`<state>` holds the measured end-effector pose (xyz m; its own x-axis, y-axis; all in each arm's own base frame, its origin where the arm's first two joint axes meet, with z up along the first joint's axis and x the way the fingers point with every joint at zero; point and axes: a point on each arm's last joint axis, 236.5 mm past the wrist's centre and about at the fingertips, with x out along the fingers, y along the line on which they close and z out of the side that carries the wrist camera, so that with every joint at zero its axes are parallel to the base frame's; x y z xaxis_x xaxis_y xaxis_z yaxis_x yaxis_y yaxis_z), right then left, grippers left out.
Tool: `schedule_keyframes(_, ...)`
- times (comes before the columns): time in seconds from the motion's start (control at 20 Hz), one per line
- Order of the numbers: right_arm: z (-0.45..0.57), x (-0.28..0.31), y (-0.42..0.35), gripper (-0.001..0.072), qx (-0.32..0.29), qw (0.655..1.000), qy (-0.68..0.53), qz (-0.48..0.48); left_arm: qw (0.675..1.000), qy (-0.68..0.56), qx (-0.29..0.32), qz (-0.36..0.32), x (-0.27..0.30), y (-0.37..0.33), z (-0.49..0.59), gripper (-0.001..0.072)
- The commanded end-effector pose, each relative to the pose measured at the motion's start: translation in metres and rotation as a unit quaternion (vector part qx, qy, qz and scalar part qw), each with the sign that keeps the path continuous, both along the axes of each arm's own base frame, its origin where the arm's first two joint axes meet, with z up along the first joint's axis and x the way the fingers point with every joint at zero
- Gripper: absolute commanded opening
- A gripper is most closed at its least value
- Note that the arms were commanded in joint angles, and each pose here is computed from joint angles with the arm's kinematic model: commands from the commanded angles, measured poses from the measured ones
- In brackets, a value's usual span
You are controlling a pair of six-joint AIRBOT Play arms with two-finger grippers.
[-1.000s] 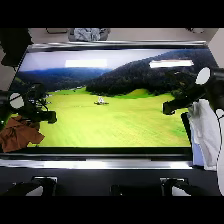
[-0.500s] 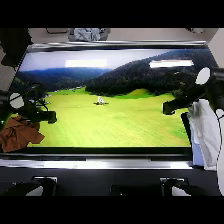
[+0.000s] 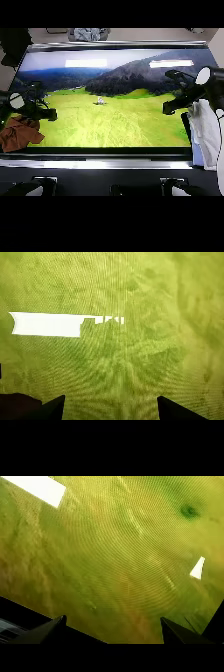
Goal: Fold the shirts.
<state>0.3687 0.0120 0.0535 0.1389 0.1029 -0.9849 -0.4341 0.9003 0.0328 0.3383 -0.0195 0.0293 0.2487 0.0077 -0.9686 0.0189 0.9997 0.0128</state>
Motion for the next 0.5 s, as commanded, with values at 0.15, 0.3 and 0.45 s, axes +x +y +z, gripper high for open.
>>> schedule_keyframes(0.15,0.006,0.029,-0.001,0.0678,-0.002,0.998,-0.062,-0.007,0.995,-0.104,-0.009,-0.004,0.046,-0.005,0.017,0.072)
schedule_keyframes(0.3,0.011,0.045,-0.002,0.0678,-0.003,0.995,-0.098,-0.01,0.989,-0.124,0.074,0.012,0.054,0.044,0.039,0.072)
schedule_keyframes(0.45,0.012,0.049,-0.002,0.0677,-0.003,0.994,-0.106,-0.011,0.964,-0.111,0.106,0.216,0.027,0.147,0.064,0.0602)
